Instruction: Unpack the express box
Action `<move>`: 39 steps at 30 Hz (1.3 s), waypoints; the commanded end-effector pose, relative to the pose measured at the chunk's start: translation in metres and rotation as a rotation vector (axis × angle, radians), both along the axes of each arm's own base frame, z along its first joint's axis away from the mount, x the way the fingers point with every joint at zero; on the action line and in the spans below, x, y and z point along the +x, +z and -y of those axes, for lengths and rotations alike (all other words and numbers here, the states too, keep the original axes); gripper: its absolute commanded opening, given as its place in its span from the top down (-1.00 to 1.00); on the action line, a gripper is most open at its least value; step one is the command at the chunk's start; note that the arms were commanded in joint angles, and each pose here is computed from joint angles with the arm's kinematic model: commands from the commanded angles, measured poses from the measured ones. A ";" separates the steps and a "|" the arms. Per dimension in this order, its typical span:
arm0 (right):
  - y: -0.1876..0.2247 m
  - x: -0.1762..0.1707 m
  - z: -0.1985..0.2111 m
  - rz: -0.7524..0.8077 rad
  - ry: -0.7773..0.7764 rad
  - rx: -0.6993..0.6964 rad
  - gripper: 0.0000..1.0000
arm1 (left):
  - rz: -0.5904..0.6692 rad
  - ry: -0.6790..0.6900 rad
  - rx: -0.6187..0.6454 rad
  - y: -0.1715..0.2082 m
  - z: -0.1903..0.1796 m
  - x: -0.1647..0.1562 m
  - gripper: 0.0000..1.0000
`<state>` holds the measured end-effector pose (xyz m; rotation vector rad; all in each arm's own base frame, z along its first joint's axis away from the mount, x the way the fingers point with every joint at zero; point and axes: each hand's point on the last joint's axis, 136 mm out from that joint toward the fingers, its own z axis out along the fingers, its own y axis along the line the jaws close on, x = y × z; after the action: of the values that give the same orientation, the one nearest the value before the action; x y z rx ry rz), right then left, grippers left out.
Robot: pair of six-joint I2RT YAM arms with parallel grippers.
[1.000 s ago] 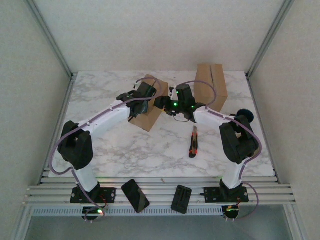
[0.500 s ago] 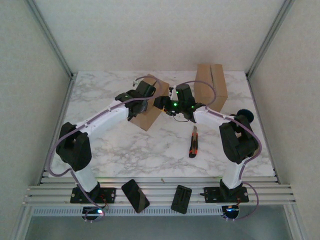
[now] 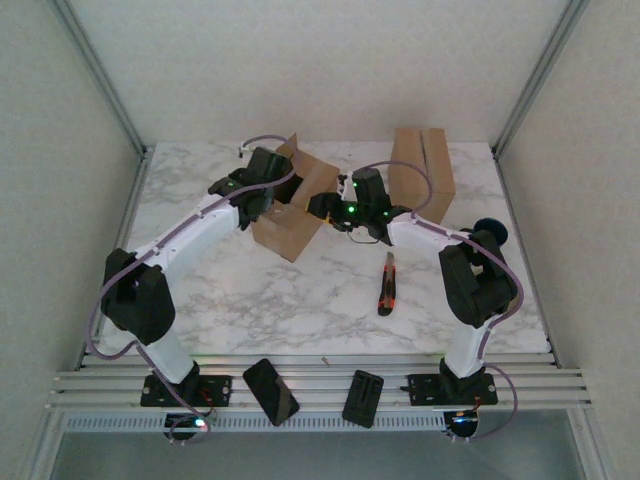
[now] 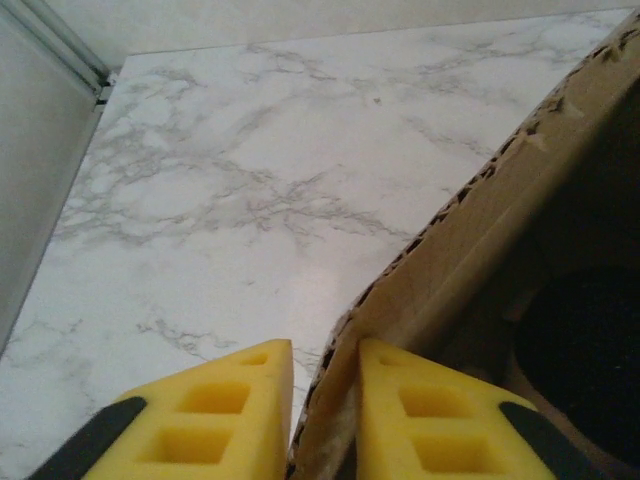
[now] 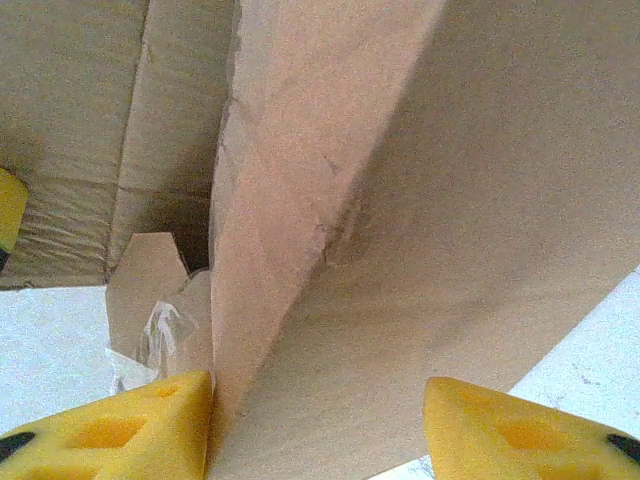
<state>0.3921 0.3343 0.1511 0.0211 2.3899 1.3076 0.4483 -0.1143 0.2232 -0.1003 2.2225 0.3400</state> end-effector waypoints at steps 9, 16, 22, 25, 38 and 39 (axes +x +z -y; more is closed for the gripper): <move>-0.025 -0.021 0.034 -0.120 -0.010 -0.221 -0.69 | -0.025 -0.050 -0.221 -0.002 0.010 -0.017 1.00; 0.029 -0.040 0.073 0.032 -0.055 -0.518 -0.94 | -0.007 -0.073 -0.347 0.018 0.021 -0.043 1.00; 0.072 -0.050 0.073 0.133 -0.053 -0.698 -0.98 | -0.003 -0.100 -0.404 0.018 0.043 -0.061 1.00; 0.088 -0.047 0.059 0.184 -0.037 -0.753 -0.98 | -0.001 -0.116 -0.417 0.015 0.053 -0.067 1.00; 0.063 -0.009 0.013 0.150 -0.006 -0.963 -0.76 | 0.034 -0.127 -0.501 0.019 0.059 -0.080 1.00; 0.061 -0.009 0.010 0.151 -0.004 -0.962 -0.75 | 0.035 -0.126 -0.505 0.019 0.059 -0.080 1.00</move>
<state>0.3977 0.3313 0.2095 -0.3026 2.5939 0.1532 0.3699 -0.1708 0.2286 -0.2021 2.2737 -0.2333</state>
